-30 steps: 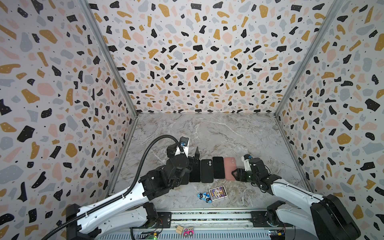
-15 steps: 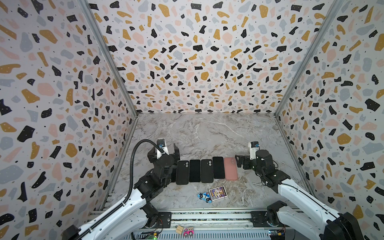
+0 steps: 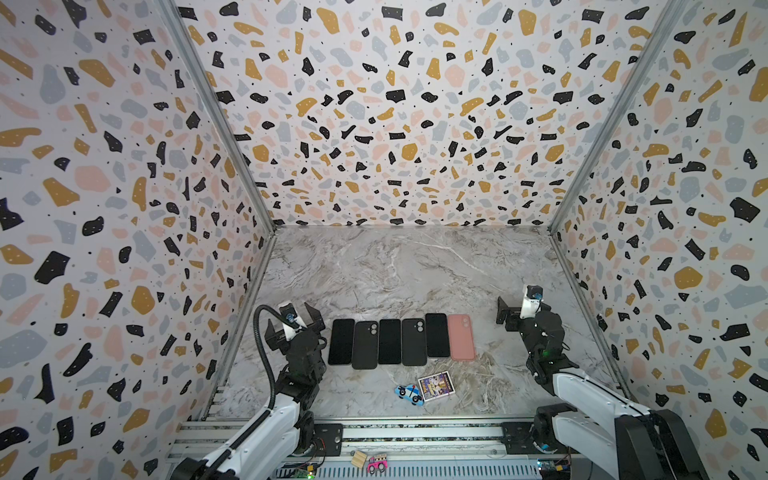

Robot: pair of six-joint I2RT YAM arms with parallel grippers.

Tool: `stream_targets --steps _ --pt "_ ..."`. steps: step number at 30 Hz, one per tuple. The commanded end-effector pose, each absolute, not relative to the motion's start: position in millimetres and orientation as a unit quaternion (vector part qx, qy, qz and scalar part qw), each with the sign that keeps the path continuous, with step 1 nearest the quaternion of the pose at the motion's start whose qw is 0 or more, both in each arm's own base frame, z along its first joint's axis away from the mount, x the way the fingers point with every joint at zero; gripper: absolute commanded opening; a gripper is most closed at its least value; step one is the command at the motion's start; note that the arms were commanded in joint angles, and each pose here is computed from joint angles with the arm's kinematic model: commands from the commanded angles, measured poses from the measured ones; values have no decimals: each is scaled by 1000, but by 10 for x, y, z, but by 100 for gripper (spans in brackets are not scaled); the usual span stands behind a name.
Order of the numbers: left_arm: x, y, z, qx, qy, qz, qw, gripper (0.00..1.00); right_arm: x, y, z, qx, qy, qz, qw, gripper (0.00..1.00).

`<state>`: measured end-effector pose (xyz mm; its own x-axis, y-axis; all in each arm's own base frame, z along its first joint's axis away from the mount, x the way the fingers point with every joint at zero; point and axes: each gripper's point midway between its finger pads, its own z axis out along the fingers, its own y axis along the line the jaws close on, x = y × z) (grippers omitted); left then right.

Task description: Take the phone out of the phone case

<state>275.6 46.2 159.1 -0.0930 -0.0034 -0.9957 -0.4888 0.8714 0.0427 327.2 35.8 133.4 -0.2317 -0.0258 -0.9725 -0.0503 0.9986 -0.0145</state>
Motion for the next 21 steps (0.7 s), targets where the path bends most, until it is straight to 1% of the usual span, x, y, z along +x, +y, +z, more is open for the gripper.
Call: stream_targets --steps 1,5,8,11,14,17,21 --pt "2810 366 1834 -153 675 160 704 100 3278 403 1664 -53 719 3 693 99" --pt "2829 347 1746 -138 674 160 708 100 3286 412 1560 -61 719 -6 692 99" --pt "2960 379 1674 -137 691 184 686 99 3238 450 1592 -83 707 -21 702 99" --pt "3053 291 1636 -121 696 157 690 100 3154 428 1664 -82 683 -36 725 99" --pt "3128 332 1571 -126 692 140 696 99 3107 422 1651 -86 672 -41 735 99" --pt "3271 261 1477 -103 714 139 679 100 3167 416 1592 -84 677 -44 730 99" --pt "3389 275 1404 -103 727 139 664 100 3335 330 1454 -64 701 -39 710 99"
